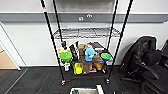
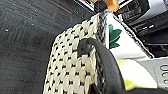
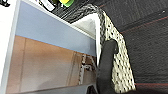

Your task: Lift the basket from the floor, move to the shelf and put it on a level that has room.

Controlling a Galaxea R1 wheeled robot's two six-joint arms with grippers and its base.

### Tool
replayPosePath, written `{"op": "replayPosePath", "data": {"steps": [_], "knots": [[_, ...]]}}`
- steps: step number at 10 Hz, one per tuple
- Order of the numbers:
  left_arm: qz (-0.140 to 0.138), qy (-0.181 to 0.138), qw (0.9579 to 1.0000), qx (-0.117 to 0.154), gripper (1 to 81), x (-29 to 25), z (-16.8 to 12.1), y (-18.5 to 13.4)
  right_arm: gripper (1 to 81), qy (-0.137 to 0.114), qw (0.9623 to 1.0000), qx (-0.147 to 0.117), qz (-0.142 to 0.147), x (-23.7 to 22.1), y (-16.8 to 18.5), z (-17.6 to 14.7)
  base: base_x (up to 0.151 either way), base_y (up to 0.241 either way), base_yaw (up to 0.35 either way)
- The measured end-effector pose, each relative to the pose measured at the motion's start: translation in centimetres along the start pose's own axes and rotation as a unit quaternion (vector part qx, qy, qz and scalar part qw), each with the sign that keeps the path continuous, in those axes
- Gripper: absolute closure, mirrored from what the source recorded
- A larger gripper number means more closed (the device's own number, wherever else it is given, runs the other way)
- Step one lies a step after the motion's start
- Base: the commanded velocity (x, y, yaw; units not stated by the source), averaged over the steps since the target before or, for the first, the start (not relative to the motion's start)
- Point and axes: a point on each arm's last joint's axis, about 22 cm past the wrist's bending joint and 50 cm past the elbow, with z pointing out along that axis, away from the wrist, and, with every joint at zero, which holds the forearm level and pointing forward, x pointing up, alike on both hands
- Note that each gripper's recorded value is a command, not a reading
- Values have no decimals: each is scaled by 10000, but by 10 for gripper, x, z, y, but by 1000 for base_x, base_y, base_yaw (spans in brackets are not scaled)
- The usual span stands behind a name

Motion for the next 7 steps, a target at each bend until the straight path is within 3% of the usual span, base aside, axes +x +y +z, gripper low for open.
{"op": "replayPosePath", "data": {"steps": [2,7], "knots": [[-49,40,10000,31,811,17,-26,11,811,34,10000,77,46,14,-25,-14,0,0,0],[195,200,9990,-354,811,28,-103,93,811,244,9988,393,-181,32,-95,-91,0,0,0]]}}
